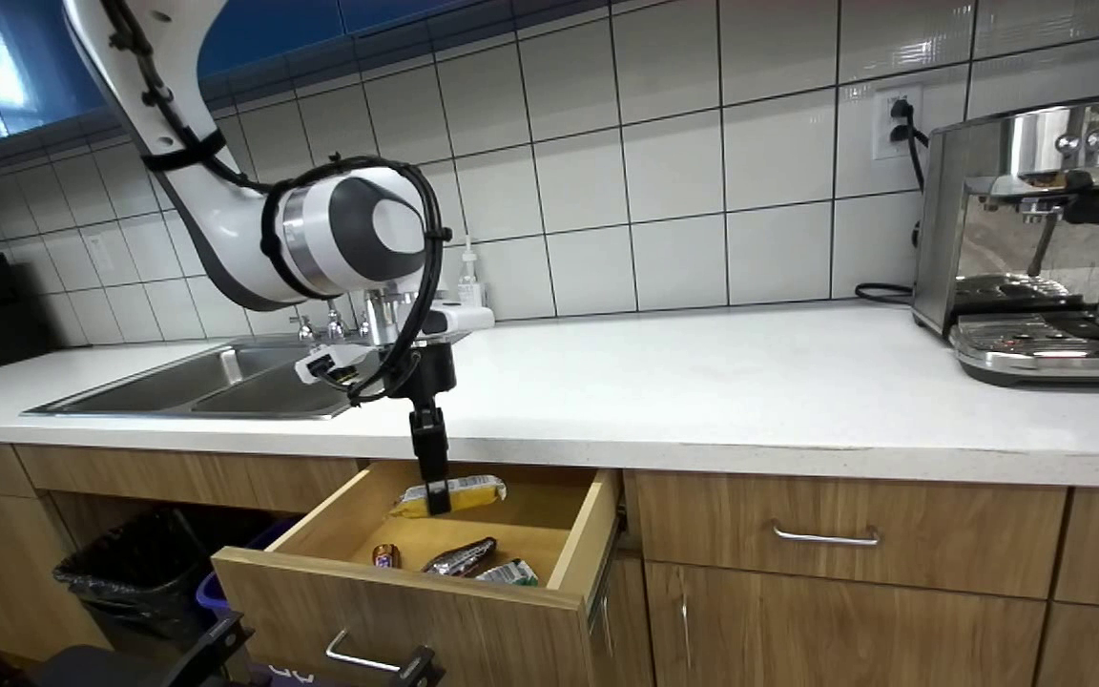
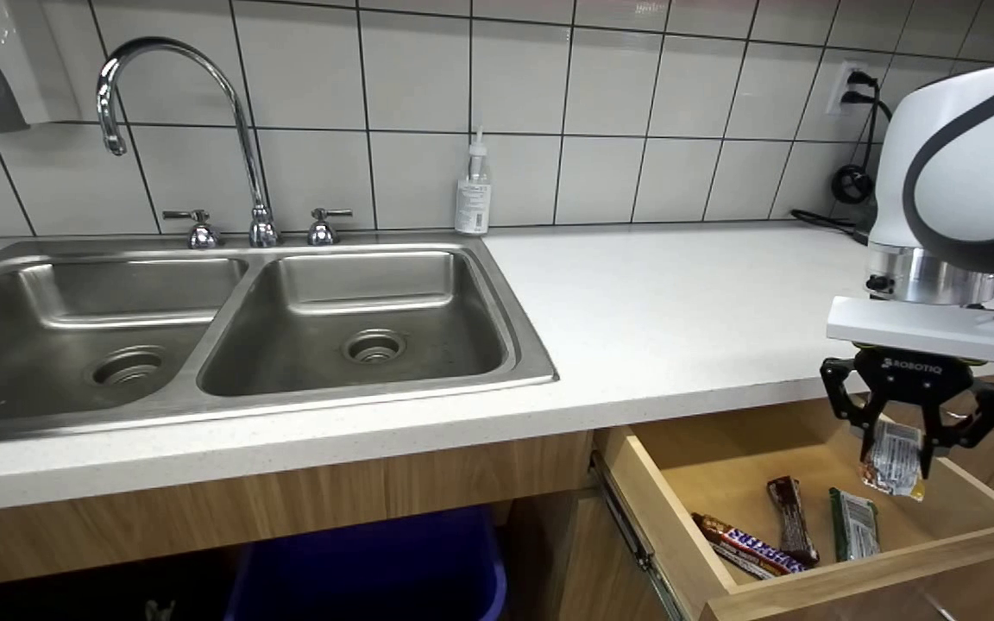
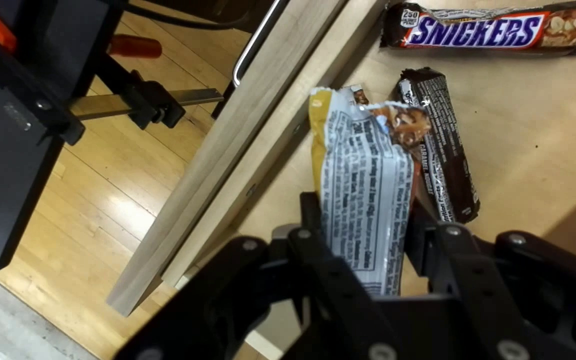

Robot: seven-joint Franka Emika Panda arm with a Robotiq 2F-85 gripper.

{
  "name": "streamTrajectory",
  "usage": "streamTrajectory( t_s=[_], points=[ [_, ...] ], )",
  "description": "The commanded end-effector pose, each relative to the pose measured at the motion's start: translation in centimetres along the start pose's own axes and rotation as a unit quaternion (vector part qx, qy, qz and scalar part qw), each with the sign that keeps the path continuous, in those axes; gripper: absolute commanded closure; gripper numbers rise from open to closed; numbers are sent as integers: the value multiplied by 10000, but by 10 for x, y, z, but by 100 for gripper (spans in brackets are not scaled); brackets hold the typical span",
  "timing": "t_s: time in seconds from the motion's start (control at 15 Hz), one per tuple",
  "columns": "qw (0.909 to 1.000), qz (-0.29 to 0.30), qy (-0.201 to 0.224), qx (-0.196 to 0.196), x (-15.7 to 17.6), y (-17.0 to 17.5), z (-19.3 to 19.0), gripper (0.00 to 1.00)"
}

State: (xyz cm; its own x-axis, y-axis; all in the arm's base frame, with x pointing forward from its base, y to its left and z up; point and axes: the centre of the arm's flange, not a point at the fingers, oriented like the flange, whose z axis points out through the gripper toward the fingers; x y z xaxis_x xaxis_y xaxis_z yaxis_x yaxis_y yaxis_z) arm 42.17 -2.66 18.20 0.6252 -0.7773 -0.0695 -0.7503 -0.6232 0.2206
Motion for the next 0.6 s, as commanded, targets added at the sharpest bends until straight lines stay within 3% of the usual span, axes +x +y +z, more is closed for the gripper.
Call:
streamTrajectory(
  t_s=[0.0, 0.07, 0.13, 0.47, 0.53],
  points=[
    [9999, -93, 46, -83, -3, -3, 3, 83],
    [9999, -99, 43, -93, -4, -3, 3, 79],
    [9999, -114, 42, -104, -4, -2, 3, 42],
    [9996, -241, 51, -107, -8, 0, -1, 4],
    [9995, -303, 39, -110, -9, 1, -2, 1]
  ],
)
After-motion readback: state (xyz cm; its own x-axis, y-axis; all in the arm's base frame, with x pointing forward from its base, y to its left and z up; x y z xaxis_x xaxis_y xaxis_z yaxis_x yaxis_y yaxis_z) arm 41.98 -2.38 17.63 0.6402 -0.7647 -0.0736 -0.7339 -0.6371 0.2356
